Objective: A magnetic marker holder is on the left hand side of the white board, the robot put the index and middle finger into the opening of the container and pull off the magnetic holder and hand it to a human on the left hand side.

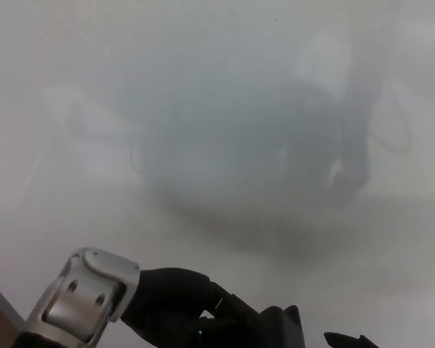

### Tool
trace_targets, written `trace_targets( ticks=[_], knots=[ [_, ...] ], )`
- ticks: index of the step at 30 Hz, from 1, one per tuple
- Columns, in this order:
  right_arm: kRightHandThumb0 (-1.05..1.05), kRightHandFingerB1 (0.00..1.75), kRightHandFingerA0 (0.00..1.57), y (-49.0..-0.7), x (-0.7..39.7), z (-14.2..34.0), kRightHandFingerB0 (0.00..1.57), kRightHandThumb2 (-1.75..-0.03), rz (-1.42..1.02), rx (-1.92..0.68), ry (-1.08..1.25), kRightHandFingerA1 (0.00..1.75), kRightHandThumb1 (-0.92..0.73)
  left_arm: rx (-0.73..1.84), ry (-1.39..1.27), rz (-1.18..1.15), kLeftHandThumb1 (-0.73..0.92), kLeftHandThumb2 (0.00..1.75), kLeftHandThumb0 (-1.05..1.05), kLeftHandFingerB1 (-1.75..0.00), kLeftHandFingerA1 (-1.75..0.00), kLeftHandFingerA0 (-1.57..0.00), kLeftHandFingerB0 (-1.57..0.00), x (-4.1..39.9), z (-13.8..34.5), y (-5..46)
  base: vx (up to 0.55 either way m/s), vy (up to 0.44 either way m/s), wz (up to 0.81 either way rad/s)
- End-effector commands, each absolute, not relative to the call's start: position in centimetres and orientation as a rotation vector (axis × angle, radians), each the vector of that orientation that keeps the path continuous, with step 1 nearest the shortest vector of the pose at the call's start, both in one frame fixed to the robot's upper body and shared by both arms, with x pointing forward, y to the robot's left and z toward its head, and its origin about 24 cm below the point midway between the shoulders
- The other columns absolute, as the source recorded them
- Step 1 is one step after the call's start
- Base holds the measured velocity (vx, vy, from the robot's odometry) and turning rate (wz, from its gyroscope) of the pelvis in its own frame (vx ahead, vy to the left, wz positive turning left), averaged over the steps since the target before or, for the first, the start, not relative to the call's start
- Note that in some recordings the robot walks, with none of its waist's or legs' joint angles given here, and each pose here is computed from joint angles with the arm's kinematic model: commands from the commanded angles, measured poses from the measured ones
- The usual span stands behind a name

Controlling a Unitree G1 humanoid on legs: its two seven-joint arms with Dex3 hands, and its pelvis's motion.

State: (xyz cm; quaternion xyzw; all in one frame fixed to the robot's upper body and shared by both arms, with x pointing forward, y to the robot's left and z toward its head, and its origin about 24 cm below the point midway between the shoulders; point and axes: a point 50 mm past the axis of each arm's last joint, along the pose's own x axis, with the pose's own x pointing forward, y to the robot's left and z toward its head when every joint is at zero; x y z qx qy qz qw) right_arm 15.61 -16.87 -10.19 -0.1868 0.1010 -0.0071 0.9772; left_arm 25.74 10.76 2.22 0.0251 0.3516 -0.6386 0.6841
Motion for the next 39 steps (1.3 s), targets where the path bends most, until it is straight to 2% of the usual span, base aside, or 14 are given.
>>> trace_targets(
  ticks=[1, 4, 5, 10, 11, 17, 19, 22, 23, 26, 27, 30, 32, 39],
  knots=[
    [-0.49, 0.45, 0.88, -18.2, 16.4, -9.8, 0.51, -0.60, -0.036, -0.419, 0.192, 0.61, -0.67, -0.718, 0.465, -1.536, 0.88, 0.86, -0.46, -1.43, -1.75, -0.90, -0.81, 21.9, 4.4, 9.6, 0.00, 0.000, 0.00],
    [-0.49, 0.45, 0.88, -18.2, 16.5, -9.7, 0.51, -0.60, -0.036, -0.419, 0.190, 0.61, -0.67, -0.748, 0.442, -1.524, 0.88, 0.86, -0.46, -1.43, -1.75, -0.90, -0.81, 21.7, 4.6, 9.5, 0.00, 0.000, 0.00],
    [-0.47, 0.46, 0.88, -18.2, 16.5, -9.8, 0.53, -0.60, -0.035, -0.416, 0.193, 0.63, -0.66, -0.919, 0.343, -1.472, 0.85, 0.64, -0.54, -0.67, -1.11, -0.91, -0.87, 21.1, 5.1, 9.3, 0.00, 0.000, 0.00],
    [-0.47, 0.46, 0.88, -18.0, 16.5, -9.9, 0.52, -0.60, -0.029, -0.413, 0.199, 0.62, -0.66, -1.223, 0.159, -1.330, 0.85, 0.65, -0.56, -0.64, -0.96, -0.93, -0.84, 19.7, 6.0, 9.7, 0.00, 0.000, 0.00],
    [-0.46, 0.45, 0.87, -18.1, 16.2, -10.0, 0.52, -0.60, -0.026, -0.414, 0.207, 0.62, -0.66, -1.287, 0.102, -1.314, 0.69, 1.09, -0.45, -0.68, -0.84, -0.85, -0.69, 19.4, 6.5, 10.1, 0.00, 0.000, 0.00],
    [-0.46, 0.46, 0.87, -17.8, 15.0, -10.5, 0.54, -0.60, -0.023, -0.401, 0.240, 0.62, -0.65, -1.262, -0.343, -1.334, 0.86, 0.66, -1.03, -0.34, -0.48, -0.37, -0.18, 17.3, 11.0, 12.1, 0.00, 0.000, 0.00],
    [-0.45, 0.46, 0.87, -17.7, 14.6, -10.7, 0.53, -0.60, -0.018, -0.398, 0.249, 0.62, -0.65, -1.226, -0.375, -1.356, 0.63, 1.10, -1.05, -0.36, -0.54, -0.35, -0.10, 16.6, 11.7, 12.6, 0.00, 0.000, 0.00],
    [-0.45, 0.46, 0.87, -17.6, 14.1, -10.9, 0.53, -0.60, -0.013, -0.395, 0.264, 0.62, -0.66, -1.232, -0.442, -1.328, 0.92, 0.70, -1.00, -0.30, -0.46, -0.41, -0.19, 15.3, 12.8, 12.9, 0.00, 0.000, 0.00],
    [-0.45, 0.46, 0.87, -17.5, 14.0, -11.0, 0.54, -0.60, -0.011, -0.391, 0.271, 0.62, -0.65, -1.218, -0.511, -1.320, 0.84, 1.25, -0.98, -0.33, -0.56, -0.21, -0.09, 14.9, 13.4, 13.0, 0.00, 0.000, 0.00],
    [-0.45, 0.46, 0.87, -17.5, 13.6, -11.2, 0.54, -0.60, -0.009, -0.388, 0.286, 0.62, -0.65, -1.214, -0.547, -1.302, 0.92, 0.84, -1.03, -0.34, -0.53, -0.35, -0.22, 14.0, 14.2, 13.0, 0.00, 0.000, 0.00],
    [-0.46, 0.47, 0.88, -17.5, 13.4, -11.2, 0.54, -0.60, -0.008, -0.388, 0.290, 0.62, -0.65, -1.149, -0.593, -1.295, 0.91, 1.33, -0.93, -0.35, -0.62, -0.23, -0.08, 14.2, 14.6, 13.1, 0.00, 0.000, 0.00],
    [-0.45, 0.61, 0.87, -17.6, 13.2, -11.3, 0.46, -0.93, -0.004, -0.396, 0.296, 0.76, -0.53, -1.108, -0.630, -1.323, 0.91, 0.89, -1.03, -0.36, -0.55, -0.32, -0.24, 14.5, 15.1, 13.1, 0.00, 0.000, 0.00],
    [-0.47, 0.47, 0.88, -17.6, 13.1, -11.4, 0.54, -0.60, -0.004, -0.399, 0.303, 0.62, -0.65, -1.126, -0.715, -1.254, 0.81, 1.20, -0.83, -0.43, -0.61, -0.35, -0.14, 14.8, 15.4, 13.0, 0.00, 0.000, 0.00],
    [-0.46, 0.48, 0.88, -17.8, 13.6, -11.2, 0.53, -0.59, 0.005, -0.405, 0.287, 0.62, -0.65, -1.106, -0.701, -1.209, 0.92, 0.69, -0.89, -0.32, -0.53, -0.53, -0.26, 15.6, 14.3, 15.7, 0.00, 0.000, 0.00]
  ],
)
